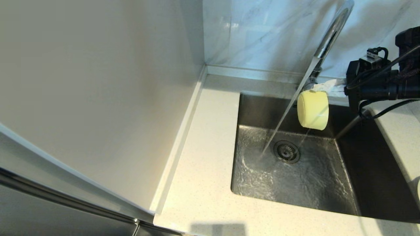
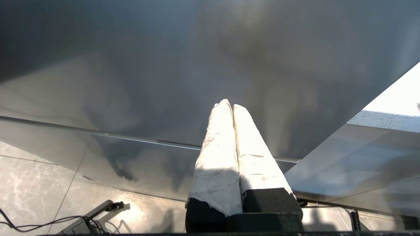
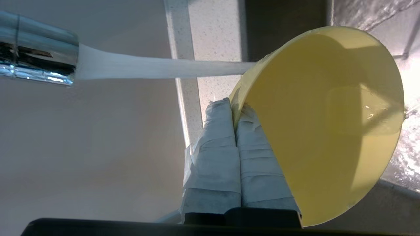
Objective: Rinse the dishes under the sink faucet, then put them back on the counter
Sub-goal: Rinse the bowl
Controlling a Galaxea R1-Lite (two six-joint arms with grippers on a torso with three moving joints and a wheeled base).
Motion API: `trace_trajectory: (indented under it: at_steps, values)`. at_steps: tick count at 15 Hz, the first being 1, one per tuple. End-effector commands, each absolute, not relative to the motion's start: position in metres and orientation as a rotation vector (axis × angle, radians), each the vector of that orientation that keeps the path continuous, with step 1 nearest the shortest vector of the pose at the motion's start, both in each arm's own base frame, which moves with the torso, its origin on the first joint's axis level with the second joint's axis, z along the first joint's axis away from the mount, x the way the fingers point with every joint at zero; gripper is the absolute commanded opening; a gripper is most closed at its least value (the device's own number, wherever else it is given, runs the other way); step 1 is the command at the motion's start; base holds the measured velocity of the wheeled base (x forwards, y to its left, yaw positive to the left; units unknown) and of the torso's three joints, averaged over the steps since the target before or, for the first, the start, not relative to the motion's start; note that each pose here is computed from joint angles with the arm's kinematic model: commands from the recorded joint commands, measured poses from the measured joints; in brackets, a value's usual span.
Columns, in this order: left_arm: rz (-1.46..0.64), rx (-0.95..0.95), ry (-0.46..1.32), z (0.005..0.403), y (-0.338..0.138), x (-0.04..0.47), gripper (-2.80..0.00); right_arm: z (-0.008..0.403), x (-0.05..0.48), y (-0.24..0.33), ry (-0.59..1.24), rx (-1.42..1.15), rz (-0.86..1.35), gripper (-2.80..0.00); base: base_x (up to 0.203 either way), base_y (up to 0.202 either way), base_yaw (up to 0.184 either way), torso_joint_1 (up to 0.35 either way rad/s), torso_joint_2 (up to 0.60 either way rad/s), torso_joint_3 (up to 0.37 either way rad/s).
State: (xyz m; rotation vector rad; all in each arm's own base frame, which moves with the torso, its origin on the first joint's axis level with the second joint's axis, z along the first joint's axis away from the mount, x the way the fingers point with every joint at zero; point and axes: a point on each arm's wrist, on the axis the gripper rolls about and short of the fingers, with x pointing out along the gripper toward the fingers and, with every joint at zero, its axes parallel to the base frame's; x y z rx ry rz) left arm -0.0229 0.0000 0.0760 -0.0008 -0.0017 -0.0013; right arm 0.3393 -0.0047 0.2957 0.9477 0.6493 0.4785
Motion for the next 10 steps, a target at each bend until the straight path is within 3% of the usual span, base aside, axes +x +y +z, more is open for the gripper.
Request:
trace_trajectory:
  at_steps: [1, 10]
  values:
    - [-0.002, -0.002, -0.002, 0.0759, 0.0, -0.0229, -2.8, 0.2945, 0.3429, -0.0006, 0.66, 0.948, 0.492, -2.8, 0.0, 0.0, 0.0, 0.0, 0.0, 0.0]
    - [-0.002, -0.002, -0.001, 0.0756, 0.0, -0.0228, -2.8, 0.2929, 0.3509, 0.006, 0.664, 0.933, 0.509, -2.8, 0.0, 0.0, 0.0, 0.0, 0.0, 0.0]
